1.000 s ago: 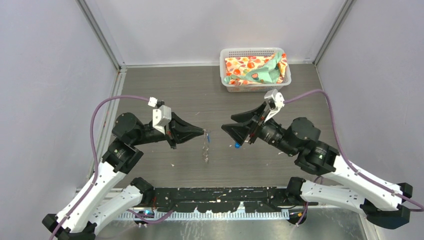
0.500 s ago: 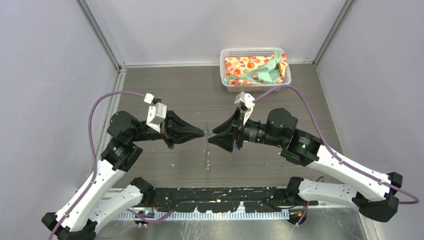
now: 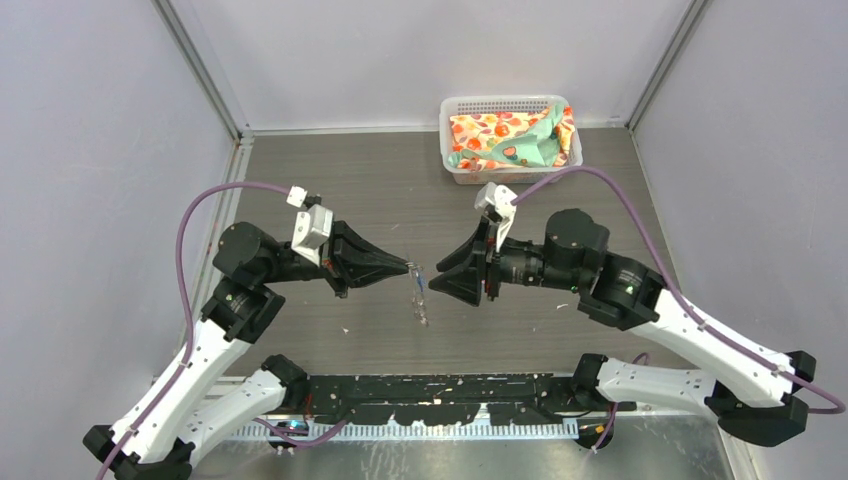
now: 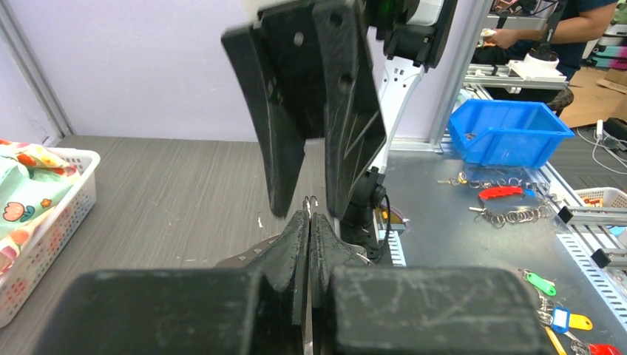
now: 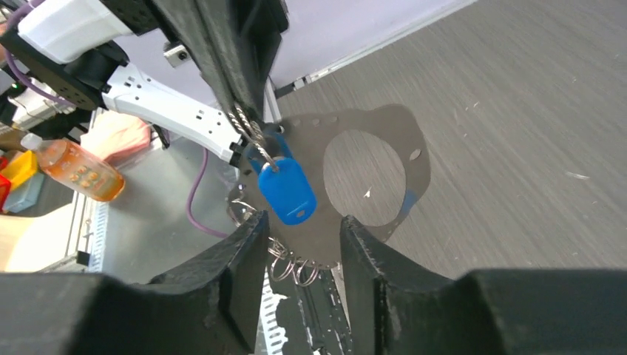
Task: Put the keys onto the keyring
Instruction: Insert the key onto the keyring, then adjust the key on the keyring.
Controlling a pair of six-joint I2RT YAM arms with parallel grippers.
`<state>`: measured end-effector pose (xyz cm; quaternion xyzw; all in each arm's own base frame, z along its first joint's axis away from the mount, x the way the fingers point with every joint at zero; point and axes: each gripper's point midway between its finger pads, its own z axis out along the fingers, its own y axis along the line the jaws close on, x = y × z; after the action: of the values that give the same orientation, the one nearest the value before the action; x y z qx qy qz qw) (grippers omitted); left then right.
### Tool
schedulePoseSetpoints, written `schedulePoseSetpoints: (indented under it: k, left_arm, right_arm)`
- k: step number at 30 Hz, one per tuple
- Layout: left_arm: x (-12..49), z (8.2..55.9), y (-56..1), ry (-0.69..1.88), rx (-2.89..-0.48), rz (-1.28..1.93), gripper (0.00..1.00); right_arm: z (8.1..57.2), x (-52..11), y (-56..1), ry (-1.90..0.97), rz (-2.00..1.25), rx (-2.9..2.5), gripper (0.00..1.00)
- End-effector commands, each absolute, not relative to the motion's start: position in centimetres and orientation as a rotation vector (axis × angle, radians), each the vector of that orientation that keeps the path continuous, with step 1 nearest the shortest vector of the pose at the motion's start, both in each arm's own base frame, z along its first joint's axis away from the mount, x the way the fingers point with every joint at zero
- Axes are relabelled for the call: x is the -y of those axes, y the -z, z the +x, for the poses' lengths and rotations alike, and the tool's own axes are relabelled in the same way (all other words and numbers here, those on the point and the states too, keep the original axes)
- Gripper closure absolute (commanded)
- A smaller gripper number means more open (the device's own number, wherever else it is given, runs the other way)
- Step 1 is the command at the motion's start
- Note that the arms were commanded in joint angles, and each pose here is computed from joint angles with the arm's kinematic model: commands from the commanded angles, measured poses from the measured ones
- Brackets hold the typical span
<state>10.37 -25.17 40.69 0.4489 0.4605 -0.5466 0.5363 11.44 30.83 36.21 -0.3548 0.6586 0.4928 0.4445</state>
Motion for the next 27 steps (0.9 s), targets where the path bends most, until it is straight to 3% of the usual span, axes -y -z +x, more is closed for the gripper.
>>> schedulePoseSetpoints:
  k: [1,8,17,23,27]
  left_arm:
    - [24.6,9.2,-43.2,1.297,-0.996,1.076,1.00]
    - [24.9,9.1,-42.8,1.352,-1.031,1.066,1.00]
    - [24.9,8.6,-43.3,1.399,-1.043,1.057,1.00]
    - [24.8,8.5,-43.4,1.394,-1.043,1.054,1.00]
    - [24.8,8.8,-43.2,1.384,-1.053,1.043,1.00]
  right_arm:
    - [10.4,-28.7,-40.9,-1.174,-0.944,-1.503,0.52]
    - [10.3,-30.7,-43.4,-1.203,-1.037,-1.364,0.50]
    - [10.3,-33.5,-43.6,-1.276,-1.122,-1.314,0.60]
    - [10.4,-33.8,-43.5,-1.304,-1.110,-1.324,0.82]
    - [10.6,-33.2,-43.7,-1.288,-1.077,-1.332,0.84]
